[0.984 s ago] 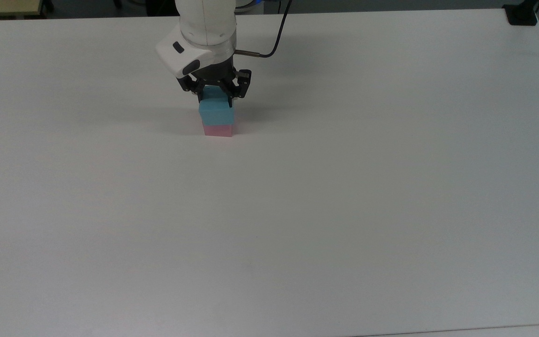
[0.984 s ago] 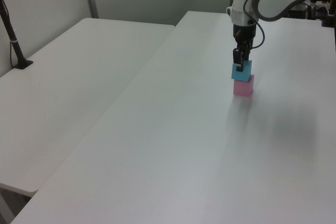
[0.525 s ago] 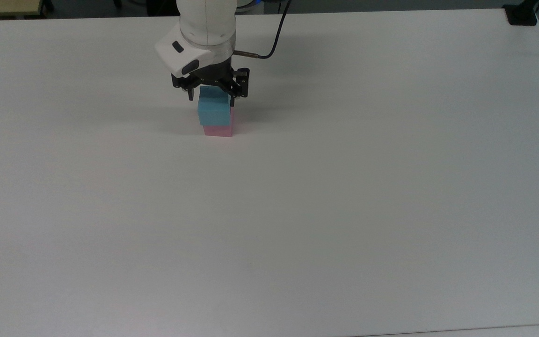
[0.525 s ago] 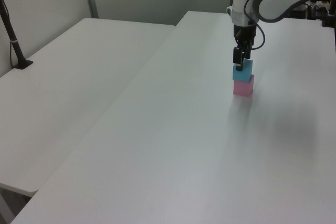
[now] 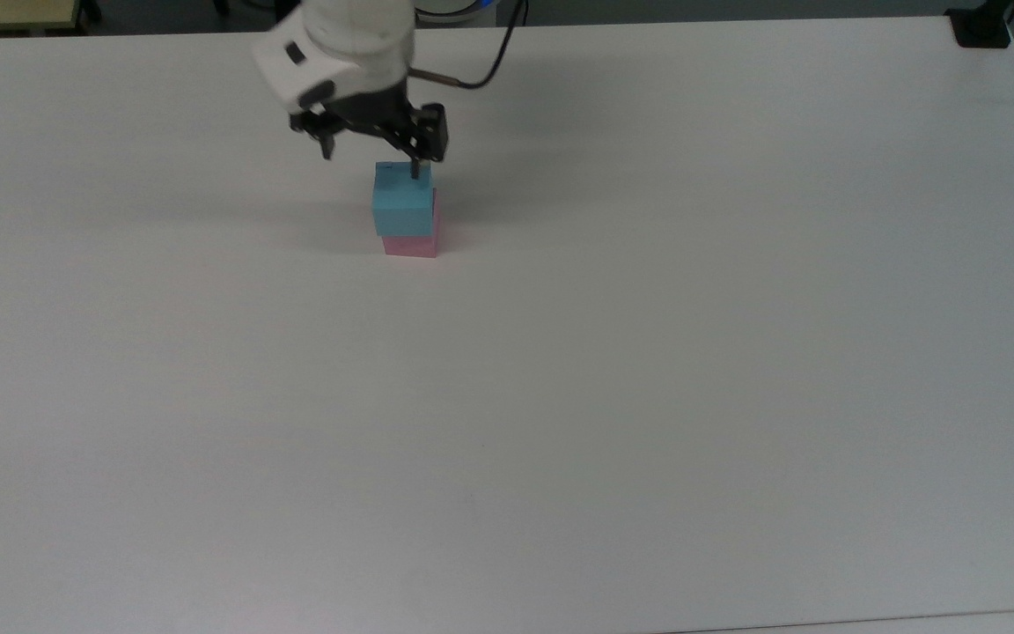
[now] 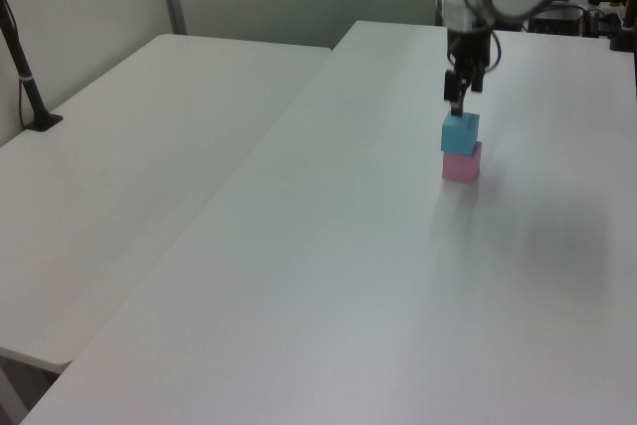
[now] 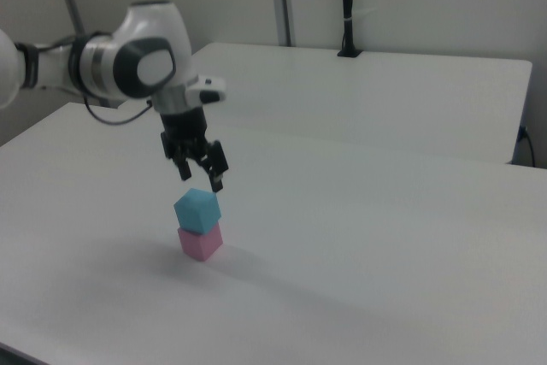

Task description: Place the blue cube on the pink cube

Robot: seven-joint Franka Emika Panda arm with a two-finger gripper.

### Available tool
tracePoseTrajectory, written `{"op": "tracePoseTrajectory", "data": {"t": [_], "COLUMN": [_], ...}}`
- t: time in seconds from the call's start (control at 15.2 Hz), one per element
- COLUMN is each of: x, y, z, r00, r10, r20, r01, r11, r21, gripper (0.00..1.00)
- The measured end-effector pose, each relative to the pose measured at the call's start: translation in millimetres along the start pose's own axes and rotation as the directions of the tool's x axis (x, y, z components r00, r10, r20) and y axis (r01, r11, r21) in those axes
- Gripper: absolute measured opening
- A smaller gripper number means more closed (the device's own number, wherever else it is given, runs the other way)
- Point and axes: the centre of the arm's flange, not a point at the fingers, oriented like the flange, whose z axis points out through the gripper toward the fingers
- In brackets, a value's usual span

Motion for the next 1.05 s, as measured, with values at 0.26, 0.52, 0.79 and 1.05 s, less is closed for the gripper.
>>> {"op": "tracePoseTrajectory", "data": {"t": [0.26, 0.52, 0.79, 1.05], "x": [0, -11, -14, -11], "y": [64, 95, 101, 97], "z": [-108, -158, -169, -163], "r00": [0.993, 0.998, 0.983, 0.981], "r10": [0.109, -0.008, -0.168, -0.182], "r20": [-0.037, -0.069, -0.078, -0.067], "r01": [-0.109, 0.009, 0.169, 0.183], "r11": [0.994, 1.000, 0.986, 0.983], "r21": [0.009, 0.012, 0.001, 0.001], "gripper": [1.00, 1.00, 1.00, 1.00]}}
